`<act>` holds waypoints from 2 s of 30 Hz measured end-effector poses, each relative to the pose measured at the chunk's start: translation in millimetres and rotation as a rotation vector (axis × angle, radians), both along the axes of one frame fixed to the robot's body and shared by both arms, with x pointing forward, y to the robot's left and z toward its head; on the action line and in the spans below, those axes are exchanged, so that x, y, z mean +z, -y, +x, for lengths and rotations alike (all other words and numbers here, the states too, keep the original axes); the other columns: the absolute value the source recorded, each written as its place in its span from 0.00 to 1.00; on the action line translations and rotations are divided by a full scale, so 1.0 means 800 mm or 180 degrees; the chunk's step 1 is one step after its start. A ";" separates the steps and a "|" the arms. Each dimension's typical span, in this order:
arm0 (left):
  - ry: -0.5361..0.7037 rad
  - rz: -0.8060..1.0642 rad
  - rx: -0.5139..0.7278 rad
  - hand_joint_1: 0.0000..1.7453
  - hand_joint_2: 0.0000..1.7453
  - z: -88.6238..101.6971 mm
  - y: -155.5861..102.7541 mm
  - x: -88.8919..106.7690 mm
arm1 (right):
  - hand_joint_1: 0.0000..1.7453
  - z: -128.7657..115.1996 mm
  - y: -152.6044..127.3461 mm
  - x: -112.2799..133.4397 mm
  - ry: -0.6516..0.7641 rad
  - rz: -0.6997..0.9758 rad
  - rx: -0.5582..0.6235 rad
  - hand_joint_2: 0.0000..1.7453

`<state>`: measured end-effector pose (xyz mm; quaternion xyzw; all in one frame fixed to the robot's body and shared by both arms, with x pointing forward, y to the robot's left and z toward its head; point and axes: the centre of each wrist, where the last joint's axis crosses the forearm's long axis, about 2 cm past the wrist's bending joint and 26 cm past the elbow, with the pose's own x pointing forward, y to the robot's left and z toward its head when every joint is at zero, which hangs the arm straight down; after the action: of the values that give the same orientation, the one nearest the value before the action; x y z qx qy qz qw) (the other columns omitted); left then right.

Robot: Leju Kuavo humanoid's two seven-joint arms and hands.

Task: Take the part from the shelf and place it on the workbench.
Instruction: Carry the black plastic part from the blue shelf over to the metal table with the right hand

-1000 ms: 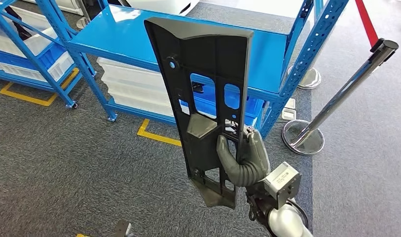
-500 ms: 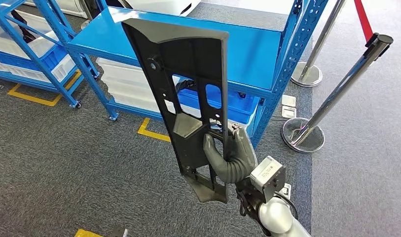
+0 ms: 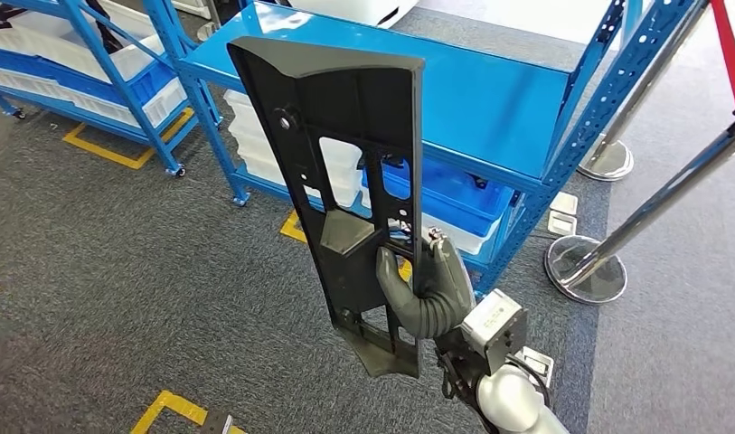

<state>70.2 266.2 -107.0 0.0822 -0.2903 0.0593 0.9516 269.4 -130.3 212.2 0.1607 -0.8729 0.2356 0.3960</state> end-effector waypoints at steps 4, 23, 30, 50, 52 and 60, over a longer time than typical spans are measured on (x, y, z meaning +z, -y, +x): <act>0.0002 0.0006 0.0001 0.00 1.00 0.002 0.000 0.000 | 1.00 0.000 -0.001 0.000 -0.0001 -0.0008 0.0016 1.00; -0.0039 0.0009 -0.0014 0.00 1.00 -0.002 -0.001 0.000 | 1.00 -0.001 -0.006 0.000 0.0006 0.0010 0.0040 1.00; -0.0035 0.0010 -0.0015 0.00 1.00 -0.002 -0.001 0.000 | 1.00 -0.002 -0.005 -0.002 -0.0014 0.0001 0.0040 1.00; -0.0062 -0.0018 -0.0024 0.00 1.00 -0.002 0.003 0.000 | 1.00 -0.002 -0.007 -0.001 -0.0011 -0.0004 0.0065 1.00; -0.0065 -0.0018 -0.0023 0.00 1.00 -0.002 0.003 0.000 | 1.00 -0.002 -0.008 -0.001 -0.0010 -0.0006 0.0067 1.00; -0.0071 -0.0018 -0.0022 0.00 1.00 -0.002 0.002 0.000 | 1.00 -0.002 -0.006 -0.004 -0.0025 -0.0023 0.0065 1.00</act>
<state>68.8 264.4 -107.1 0.0791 -0.2798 0.0560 0.9551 267.6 -125.2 209.2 0.1690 -0.8687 0.2421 0.3976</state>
